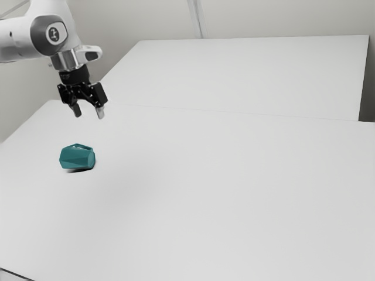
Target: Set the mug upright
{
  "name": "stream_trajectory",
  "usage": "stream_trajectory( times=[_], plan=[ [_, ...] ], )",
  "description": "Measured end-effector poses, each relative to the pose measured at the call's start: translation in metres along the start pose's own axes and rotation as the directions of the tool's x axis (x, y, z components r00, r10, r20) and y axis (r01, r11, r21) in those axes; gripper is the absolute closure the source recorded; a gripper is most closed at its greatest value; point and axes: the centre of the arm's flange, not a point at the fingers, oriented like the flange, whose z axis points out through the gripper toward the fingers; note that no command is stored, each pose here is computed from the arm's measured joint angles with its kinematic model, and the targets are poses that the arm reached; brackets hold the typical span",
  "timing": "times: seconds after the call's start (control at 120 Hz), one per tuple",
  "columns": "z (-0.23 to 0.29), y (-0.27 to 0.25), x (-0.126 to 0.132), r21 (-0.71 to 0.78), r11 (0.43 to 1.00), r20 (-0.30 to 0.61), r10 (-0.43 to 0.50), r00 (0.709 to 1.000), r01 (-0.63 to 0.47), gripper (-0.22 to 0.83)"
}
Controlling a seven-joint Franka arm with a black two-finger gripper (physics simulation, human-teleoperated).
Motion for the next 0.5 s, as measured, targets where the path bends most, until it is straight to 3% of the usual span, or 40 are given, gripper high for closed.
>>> stream_trajectory(
  times=[0.175, 0.308, 0.5],
  plan=[
    [-0.008, -0.033, 0.0, 0.014, 1.0, -0.094, -0.015, 0.995, 0.016, 0.0],
    [0.015, -0.058, -0.004, 0.012, 0.999, -0.114, -0.037, 0.993, 0.038, 0.0],
    [0.053, -0.157, -0.019, -0.039, 0.986, -0.194, -0.165, 0.967, 0.16, 0.0]
  ],
)
